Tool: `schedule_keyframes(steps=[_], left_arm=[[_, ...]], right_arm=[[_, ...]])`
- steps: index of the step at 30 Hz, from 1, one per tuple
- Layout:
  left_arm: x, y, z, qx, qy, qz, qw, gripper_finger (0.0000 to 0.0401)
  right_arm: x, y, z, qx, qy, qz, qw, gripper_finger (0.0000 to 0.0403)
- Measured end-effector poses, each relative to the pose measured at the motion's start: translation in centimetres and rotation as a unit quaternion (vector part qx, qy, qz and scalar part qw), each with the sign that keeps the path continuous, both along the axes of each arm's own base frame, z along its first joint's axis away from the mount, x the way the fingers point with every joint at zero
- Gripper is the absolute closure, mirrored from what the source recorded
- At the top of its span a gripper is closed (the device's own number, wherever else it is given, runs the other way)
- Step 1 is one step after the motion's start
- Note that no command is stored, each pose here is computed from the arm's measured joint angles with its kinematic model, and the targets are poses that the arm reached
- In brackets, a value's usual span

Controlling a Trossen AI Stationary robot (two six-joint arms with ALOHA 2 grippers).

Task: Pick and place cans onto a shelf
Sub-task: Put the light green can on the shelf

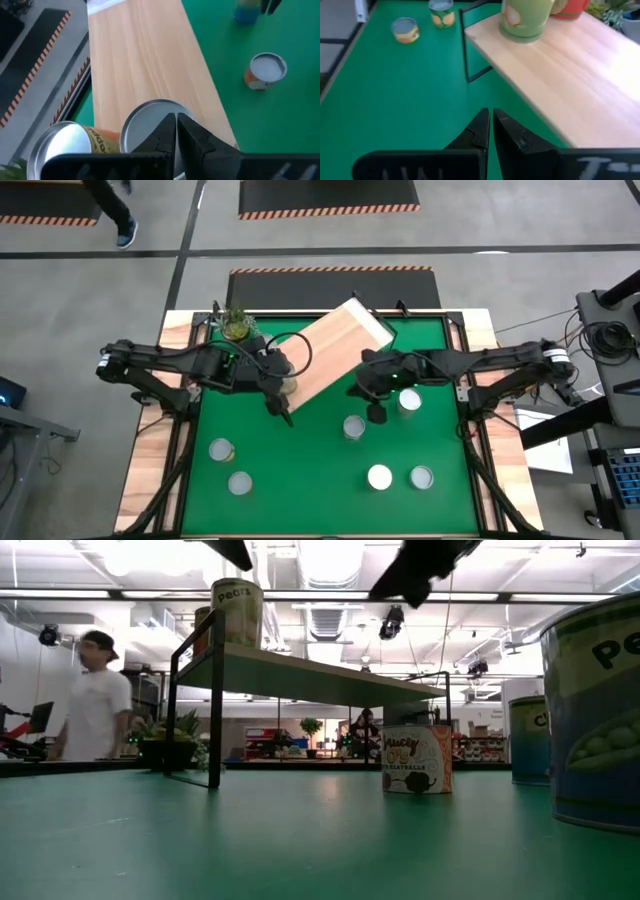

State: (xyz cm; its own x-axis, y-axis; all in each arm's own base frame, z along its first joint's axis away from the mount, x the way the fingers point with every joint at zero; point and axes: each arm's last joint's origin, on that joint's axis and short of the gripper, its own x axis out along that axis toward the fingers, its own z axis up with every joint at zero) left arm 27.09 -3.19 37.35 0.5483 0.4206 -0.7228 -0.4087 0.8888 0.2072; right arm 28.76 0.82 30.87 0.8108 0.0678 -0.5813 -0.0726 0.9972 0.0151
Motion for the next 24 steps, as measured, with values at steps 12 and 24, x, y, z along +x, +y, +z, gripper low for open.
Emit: schedule_keyframes(steps=[12, 24], left_arm=[[0.4, -0.1, -1.2, 0.022, 0.032, -0.017, 0.999, 0.0401], [0.7, 0.0, -2.3, 0.037, 0.063, 0.017, 0.997, 0.0401]], right_arm=[[-3.8, 1.8, -1.1, 0.017, -0.007, -0.020, 1.000, 0.0390], [-5.2, 1.6, -3.7, 0.041, 0.023, -0.058, 0.997, 0.0390]])
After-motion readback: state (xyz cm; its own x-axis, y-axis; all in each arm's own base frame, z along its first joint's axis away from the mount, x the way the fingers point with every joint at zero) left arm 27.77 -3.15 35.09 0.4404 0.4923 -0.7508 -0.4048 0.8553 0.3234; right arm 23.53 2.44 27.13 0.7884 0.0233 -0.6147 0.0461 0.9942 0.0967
